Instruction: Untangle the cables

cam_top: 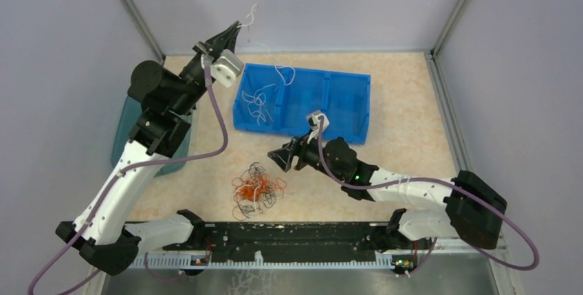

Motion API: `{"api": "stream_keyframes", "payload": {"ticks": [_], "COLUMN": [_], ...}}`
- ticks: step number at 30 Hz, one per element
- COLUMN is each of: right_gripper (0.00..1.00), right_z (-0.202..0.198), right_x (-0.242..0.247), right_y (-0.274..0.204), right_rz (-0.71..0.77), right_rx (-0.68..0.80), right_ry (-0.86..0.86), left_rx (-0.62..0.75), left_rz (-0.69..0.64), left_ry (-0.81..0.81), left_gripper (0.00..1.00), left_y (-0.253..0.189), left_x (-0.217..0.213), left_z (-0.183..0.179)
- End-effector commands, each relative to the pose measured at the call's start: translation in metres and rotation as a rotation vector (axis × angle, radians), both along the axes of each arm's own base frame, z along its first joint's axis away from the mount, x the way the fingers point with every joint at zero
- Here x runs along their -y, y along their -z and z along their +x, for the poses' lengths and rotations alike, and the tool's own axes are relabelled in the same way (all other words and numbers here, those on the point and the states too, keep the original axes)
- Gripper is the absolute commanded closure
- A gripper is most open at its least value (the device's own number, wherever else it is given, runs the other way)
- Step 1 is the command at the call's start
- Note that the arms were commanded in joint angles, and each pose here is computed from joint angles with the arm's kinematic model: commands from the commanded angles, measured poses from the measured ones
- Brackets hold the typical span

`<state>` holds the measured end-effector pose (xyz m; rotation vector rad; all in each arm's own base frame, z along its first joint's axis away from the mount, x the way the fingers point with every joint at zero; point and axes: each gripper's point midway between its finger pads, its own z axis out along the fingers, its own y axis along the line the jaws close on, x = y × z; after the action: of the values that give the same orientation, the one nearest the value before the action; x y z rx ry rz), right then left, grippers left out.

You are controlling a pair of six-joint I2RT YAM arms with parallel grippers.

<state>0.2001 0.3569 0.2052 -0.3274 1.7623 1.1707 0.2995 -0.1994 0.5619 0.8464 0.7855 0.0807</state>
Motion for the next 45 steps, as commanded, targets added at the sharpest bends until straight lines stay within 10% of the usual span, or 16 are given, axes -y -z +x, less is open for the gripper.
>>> {"api": "stream_keyframes", "payload": {"ticks": [1, 33, 45], "right_gripper": [0.31, 0.31, 0.31], "right_z": [0.015, 0.022, 0.021], "right_x": [0.026, 0.086, 0.087], "right_y": [-0.019, -0.038, -0.046], "right_rz": [0.025, 0.071, 0.089], "right_rx": [0.035, 0.059, 0.070], "right_ry": [0.102, 0.278, 0.272], "left_rx": [0.003, -0.210, -0.673], "left_rz": [0.001, 0.160, 0.268], "left_ry": [-0.064, -0.282, -0.226], "left_gripper": [1.00, 1.00, 0.94], "left_y": [0.014, 0.149, 0.274], "left_x": [-0.006, -0.029, -0.009], "left_z": [0.010, 0.135, 0.158]}}
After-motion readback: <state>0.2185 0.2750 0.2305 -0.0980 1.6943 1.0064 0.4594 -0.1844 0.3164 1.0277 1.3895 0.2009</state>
